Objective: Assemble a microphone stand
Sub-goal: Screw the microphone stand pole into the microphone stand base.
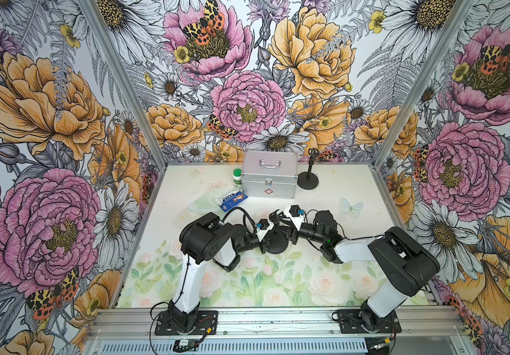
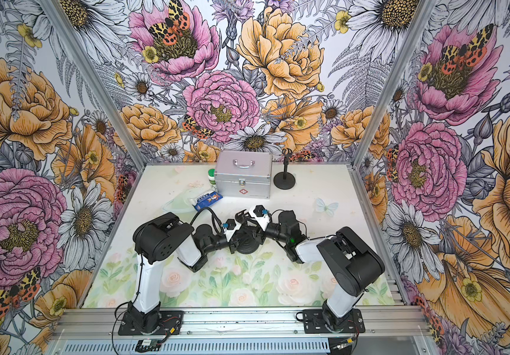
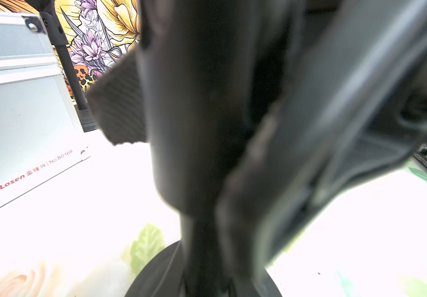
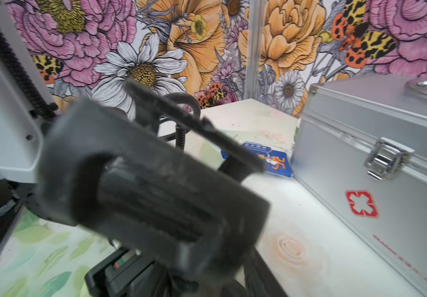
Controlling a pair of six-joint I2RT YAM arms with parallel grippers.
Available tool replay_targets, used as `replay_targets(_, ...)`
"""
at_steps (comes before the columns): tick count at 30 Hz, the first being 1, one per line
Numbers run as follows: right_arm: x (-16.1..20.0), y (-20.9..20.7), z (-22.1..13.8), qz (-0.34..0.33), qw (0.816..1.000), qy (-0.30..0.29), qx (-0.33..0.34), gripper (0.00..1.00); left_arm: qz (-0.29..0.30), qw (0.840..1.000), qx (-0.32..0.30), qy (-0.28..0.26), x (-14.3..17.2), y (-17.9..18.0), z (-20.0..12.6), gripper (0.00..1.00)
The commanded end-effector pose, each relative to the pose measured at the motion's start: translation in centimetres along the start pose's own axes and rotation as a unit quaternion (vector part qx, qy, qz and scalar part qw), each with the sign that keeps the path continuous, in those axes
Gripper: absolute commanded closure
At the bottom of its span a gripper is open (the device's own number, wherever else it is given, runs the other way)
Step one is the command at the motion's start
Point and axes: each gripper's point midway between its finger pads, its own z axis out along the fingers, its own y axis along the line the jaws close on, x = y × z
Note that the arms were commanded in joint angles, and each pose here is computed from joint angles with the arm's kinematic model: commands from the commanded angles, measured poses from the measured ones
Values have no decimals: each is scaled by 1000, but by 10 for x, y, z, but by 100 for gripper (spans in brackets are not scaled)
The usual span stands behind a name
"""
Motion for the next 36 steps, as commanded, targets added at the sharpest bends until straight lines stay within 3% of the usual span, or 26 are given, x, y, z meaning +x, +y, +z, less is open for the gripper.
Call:
replay_targets(1, -1, 25, 0, -17, 994, 18, -108, 56, 7, 1000, -13, 23, 17, 4, -5, 81)
replay_targets(3, -4, 15, 2, -24, 996, 18, -87, 59, 9, 1000, -15, 22, 17, 5, -5, 80)
replay_targets(4, -4, 10, 4, -24, 997, 20, -73, 65, 7, 1000, -18, 20, 15, 6, -5, 81)
replay_targets(6, -2, -1, 6, -23, 999, 27, -32, 87, 4, 1000, -21, 21, 15, 7, -6, 80)
replay_targets(8, 6, -21, 4, -24, 996, 37, 78, 96, 3, 999, -24, 22, 17, 9, -6, 78)
replay_targets(9, 11, -32, -2, -18, 987, 38, 153, 98, 3, 999, -29, 23, 17, 10, -6, 78)
replay_targets(11, 25, -53, -29, 30, 940, 37, 339, 100, 1, 999, -40, 21, 15, 14, -6, 78)
replay_targets(13, 39, -47, -42, 70, 907, 25, 414, 100, 0, 999, -41, 20, 14, 14, -7, 78)
replay_targets(15, 42, -32, -30, 78, 918, 13, 389, 100, 1, 999, -41, 22, 16, 14, -6, 78)
replay_targets(18, 31, -9, -6, 41, 956, -1, 290, 76, -1, 999, -43, 22, 17, 16, -6, 78)
replay_targets(20, 16, 29, 6, -41, 987, -6, 153, 59, -5, 999, -37, 24, 19, 14, -6, 78)
replay_targets(22, 7, 38, 0, -84, 994, -10, 68, 53, -4, 999, -35, 27, 21, 13, -6, 78)
replay_targets(25, 6, 40, -12, -83, 996, 13, -34, 53, 0, 999, -37, 24, 19, 14, -6, 78)
replay_targets(28, 3, 33, -18, -82, 993, 20, -83, 53, 2, 999, -31, 24, 19, 12, -6, 78)
replay_targets(36, -19, 15, -2, -61, 989, 13, -138, 56, 0, 999, -26, 26, 21, 11, -7, 78)
